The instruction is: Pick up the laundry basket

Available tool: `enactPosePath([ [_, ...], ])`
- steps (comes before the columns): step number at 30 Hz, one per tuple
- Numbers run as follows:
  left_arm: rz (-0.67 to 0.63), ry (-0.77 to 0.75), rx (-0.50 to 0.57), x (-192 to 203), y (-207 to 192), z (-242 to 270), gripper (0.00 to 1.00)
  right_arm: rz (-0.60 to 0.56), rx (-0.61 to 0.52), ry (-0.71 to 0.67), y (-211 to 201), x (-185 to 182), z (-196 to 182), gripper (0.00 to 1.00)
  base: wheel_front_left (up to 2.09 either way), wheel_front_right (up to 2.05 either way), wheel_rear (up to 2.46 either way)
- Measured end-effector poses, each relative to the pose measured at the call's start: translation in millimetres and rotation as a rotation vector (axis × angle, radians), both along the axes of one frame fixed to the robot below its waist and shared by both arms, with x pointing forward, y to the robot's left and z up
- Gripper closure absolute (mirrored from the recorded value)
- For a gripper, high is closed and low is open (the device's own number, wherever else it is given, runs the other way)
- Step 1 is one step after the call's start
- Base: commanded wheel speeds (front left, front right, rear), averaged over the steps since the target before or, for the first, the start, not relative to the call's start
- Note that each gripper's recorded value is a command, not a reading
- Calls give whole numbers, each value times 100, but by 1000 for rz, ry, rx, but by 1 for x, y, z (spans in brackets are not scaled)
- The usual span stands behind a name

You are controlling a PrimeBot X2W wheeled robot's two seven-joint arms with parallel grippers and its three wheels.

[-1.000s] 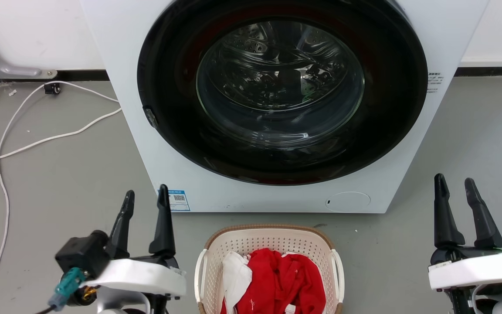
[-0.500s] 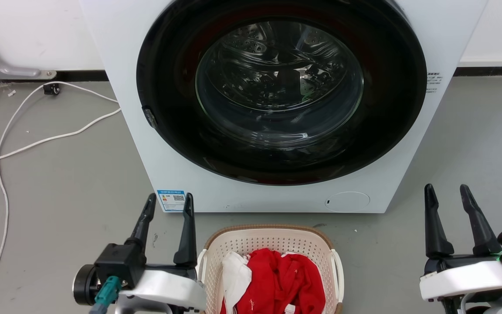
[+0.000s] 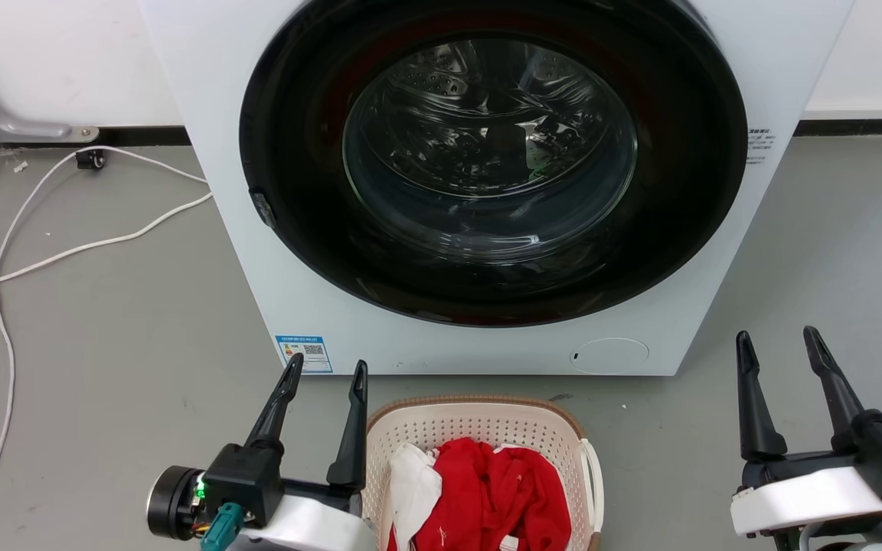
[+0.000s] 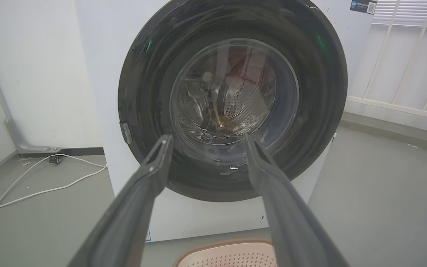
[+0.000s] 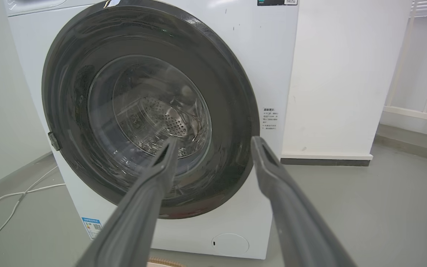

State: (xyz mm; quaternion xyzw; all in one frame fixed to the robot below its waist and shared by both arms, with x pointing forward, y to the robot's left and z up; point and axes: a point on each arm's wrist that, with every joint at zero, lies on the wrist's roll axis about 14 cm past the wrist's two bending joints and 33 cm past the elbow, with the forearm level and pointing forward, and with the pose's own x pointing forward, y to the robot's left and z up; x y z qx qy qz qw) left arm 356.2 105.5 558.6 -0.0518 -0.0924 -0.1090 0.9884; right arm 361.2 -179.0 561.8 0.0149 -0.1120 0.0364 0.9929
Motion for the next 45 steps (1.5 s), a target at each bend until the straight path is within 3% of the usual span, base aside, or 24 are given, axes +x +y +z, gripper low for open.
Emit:
enactPosePath([
  [12,-12,-4,-69,-3,3,-3,0,-10,-8,-2,-3,-4,-4,0,0,0,0],
  [16,-12,7,-50,-5,5,-11,0,-6,21,42,-2,-6,-20,0,0,0,0],
  [27,-22,-16,37,-8,2,-14,0,-3,-51,30,0,-6,-19,0,0,0,0],
  [35,27,2,-55,-6,21,-15,0,3,-36,27,2,-6,-19,0,0,0,0],
  [45,8,7,-61,-7,14,-17,0,6,-35,18,3,-6,-16,0,0,0,0],
])
